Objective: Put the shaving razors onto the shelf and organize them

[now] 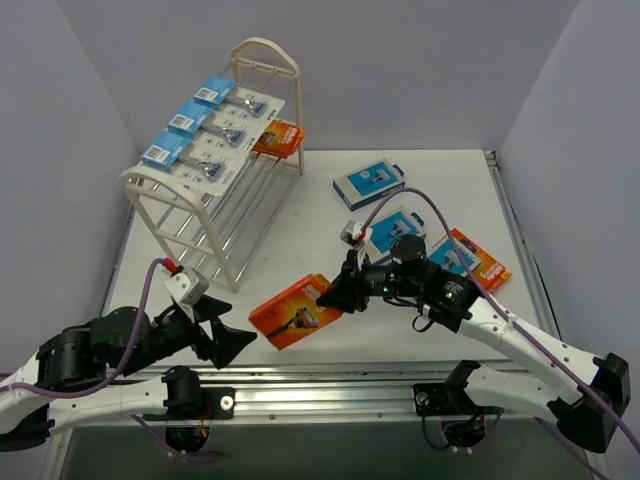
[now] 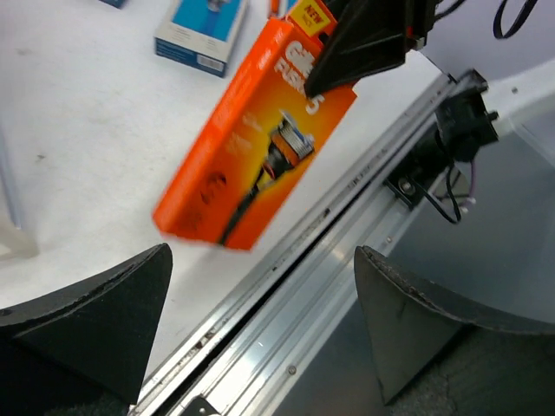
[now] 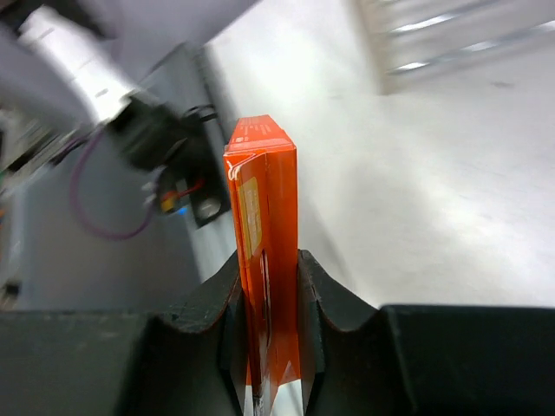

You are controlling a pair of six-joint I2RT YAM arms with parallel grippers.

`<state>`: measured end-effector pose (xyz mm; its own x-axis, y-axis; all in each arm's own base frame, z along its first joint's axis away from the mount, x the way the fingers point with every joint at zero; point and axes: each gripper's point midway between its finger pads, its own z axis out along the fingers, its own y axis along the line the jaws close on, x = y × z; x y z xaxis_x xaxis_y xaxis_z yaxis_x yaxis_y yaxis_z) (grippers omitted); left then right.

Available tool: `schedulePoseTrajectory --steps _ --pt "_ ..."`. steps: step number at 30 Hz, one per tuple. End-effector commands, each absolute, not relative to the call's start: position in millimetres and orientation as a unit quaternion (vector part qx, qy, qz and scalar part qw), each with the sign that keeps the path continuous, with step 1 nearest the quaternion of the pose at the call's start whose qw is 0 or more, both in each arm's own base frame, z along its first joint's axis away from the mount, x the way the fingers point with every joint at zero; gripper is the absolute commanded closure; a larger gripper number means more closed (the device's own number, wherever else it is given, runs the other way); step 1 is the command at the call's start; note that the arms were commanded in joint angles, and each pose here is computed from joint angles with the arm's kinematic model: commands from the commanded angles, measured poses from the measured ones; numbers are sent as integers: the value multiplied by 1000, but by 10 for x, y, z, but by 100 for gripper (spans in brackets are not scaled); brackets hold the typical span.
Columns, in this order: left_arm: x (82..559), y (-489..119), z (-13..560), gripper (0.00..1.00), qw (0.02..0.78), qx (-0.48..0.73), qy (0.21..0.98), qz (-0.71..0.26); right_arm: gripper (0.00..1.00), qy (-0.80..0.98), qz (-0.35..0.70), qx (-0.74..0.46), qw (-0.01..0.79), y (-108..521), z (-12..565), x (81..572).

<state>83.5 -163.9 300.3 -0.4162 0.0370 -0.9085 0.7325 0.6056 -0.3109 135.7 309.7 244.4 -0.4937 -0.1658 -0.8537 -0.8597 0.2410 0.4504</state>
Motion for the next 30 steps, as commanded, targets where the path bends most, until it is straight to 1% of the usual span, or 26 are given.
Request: schedulePoseTrajectory --steps 1,3,7,12,16,22,25,26,30 --pt "1062 -1369 3111 6 533 194 754 -331 100 753 441 -253 419 2800 2443 2028" --pt "1105 -1304 3174 6 553 182 742 -332 100 759 438 -211 433 2678 2476 2212" --pt "1246 -1264 3219 6 583 171 737 -297 100 767 433 -121 457 2409 2589 2614" --pt "1520 -1130 3204 6 627 147 738 -200 100 740 475 -59 472 2422 2837 2884" --pt "1624 -984 3191 6 654 122 729 -162 100 713 515 -17 475 2502 3036 3089" --pt "1635 -800 3224 6 667 93 722 -159 100 656 570 19 495 2636 3408 3369" --pt "1588 -890 3243 6 666 116 713 -184 100 659 569 26 491 2759 3405 3532" --pt "1583 -896 3247 6 666 119 713 -186 100 653 569 21 500 2786 3525 3564" --pt "1583 -901 3234 6 665 124 713 -183 100 648 575 24 499 2980 3595 3652"
